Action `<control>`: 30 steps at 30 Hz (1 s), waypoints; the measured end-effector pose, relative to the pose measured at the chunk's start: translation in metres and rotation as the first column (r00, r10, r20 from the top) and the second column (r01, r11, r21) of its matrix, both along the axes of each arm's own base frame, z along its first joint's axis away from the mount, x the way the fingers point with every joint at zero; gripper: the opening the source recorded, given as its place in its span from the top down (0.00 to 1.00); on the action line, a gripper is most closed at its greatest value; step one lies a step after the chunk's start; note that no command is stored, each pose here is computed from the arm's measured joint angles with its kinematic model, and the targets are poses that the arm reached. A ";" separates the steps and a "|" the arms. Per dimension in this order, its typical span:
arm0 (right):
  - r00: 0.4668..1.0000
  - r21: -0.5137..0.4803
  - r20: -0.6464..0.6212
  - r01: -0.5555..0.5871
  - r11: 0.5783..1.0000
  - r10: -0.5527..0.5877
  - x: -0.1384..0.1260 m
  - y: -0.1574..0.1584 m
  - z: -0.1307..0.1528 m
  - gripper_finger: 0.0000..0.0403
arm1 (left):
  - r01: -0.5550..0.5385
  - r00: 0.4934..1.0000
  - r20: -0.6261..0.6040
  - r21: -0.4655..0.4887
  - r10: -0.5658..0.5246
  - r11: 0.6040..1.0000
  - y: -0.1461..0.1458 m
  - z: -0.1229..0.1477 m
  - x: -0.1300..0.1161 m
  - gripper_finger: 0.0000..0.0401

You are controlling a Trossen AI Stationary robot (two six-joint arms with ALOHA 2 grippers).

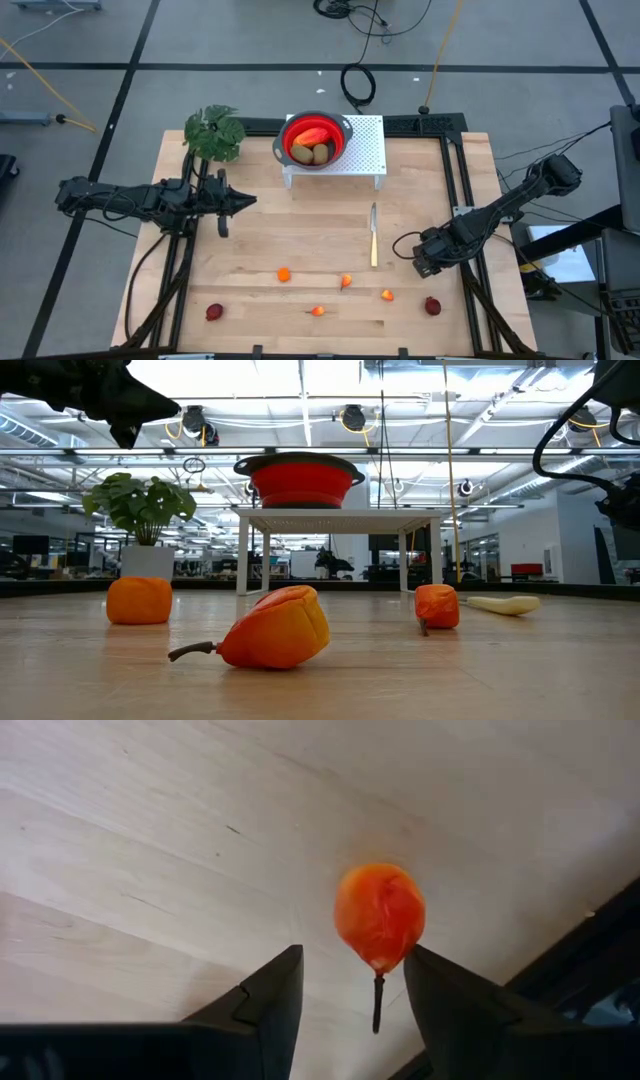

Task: Pick & Place Fruit
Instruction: Put the orange pear into the red strainer bowl on the shelf

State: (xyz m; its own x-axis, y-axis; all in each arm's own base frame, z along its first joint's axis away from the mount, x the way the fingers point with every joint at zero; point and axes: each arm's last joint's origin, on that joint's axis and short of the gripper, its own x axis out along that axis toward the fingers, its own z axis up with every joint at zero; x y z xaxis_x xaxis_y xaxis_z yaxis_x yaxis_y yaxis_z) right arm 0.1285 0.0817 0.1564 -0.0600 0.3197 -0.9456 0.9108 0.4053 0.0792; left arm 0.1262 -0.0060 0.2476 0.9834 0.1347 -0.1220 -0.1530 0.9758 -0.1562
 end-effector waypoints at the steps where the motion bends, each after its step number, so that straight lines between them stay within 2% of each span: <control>1: 1.000 0.000 0.000 0.000 1.000 0.000 0.000 0.000 0.000 0.59 | 0.000 1.000 0.000 0.000 0.000 1.000 0.000 0.000 0.000 0.95; 22: 1.000 0.004 0.000 -0.007 1.000 0.007 0.000 0.000 0.000 0.64 | 0.002 1.000 -0.002 0.000 -0.002 1.000 0.000 0.000 0.000 0.95; 30: 1.000 0.038 0.008 -0.010 0.999 0.010 -0.002 0.000 0.004 0.65 | 0.002 1.000 -0.002 0.000 -0.002 1.000 0.000 0.000 0.000 0.95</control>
State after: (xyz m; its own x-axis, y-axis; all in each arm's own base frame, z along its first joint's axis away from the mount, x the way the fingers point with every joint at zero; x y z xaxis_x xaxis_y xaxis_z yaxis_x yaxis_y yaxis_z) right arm 0.1265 0.0816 0.1602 -0.0557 0.3552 -0.9331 0.9060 0.4107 0.1022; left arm 0.1262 -0.0061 0.2474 0.9833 0.1331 -0.1240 -0.1518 0.9761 -0.1556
